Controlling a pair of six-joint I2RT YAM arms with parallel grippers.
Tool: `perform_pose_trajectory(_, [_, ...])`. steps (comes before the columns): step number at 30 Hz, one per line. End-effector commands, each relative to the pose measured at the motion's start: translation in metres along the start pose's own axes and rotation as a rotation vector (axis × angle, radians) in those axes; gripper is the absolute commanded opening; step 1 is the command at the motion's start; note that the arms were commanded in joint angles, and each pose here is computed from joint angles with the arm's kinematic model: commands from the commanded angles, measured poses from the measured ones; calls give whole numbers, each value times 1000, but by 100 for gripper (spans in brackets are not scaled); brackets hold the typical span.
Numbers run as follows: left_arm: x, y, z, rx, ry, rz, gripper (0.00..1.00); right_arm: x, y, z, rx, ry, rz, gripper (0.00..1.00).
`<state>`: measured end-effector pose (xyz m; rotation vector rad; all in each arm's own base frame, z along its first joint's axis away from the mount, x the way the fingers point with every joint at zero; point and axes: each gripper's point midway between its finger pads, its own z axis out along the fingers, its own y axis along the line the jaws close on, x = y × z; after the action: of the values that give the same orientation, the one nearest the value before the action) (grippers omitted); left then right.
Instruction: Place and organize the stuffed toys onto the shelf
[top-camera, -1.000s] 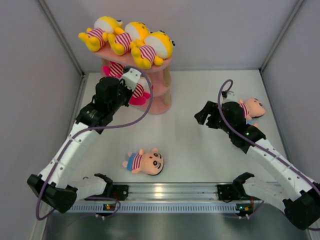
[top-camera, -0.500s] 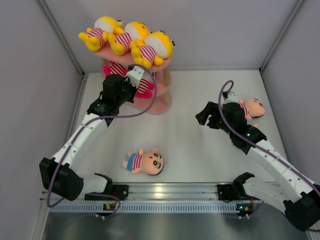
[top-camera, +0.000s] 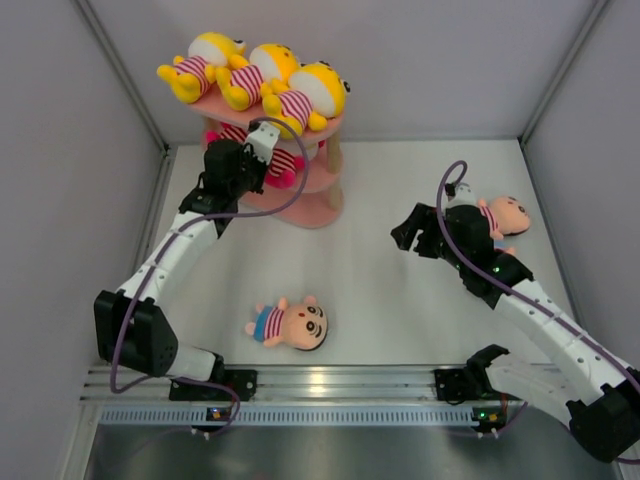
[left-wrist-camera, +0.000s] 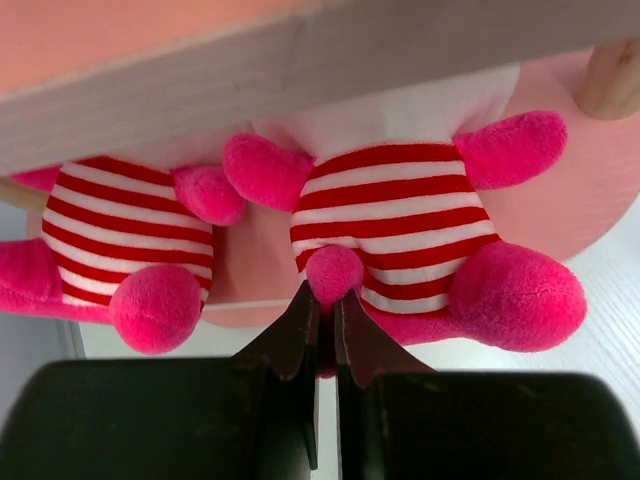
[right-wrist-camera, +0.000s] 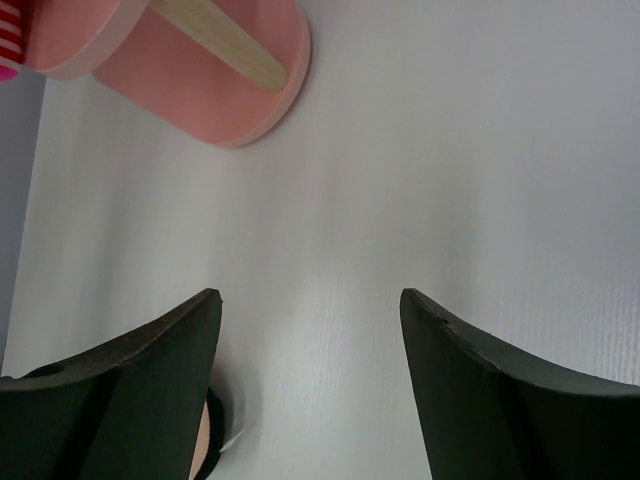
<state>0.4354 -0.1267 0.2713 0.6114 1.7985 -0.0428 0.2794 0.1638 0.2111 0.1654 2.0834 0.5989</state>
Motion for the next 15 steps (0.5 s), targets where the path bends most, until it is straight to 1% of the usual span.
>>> perform_pose_trajectory(1, [-37,11,7,-26,-104,12,7,-9,-2,1,-2,-36,-3,72])
perform_pose_trajectory(6, [-39,15,13,-36,-102,11,8,-7,-3,0,1,-29,-3,73])
perform_pose_trajectory(9, [-39,14,13,-32,-103,8,11,-6,-4,-1,1,-31,-2,73])
perform_pose_trajectory(10, [-40,14,13,-31,-105,8,13,-6,-4,-1,0,-28,-3,73])
perform_pose_trajectory(11, [-41,15,13,-34,-106,10,17,-5,-4,-1,2,-24,-1,73])
perform_pose_trajectory(14, [-35,15,6,-45,-98,13,24,-6,-3,-3,-4,-27,1,73])
perform_pose_trajectory(15, [-39,16,3,-52,-108,17,26,-6,-3,-4,-4,-27,0,73])
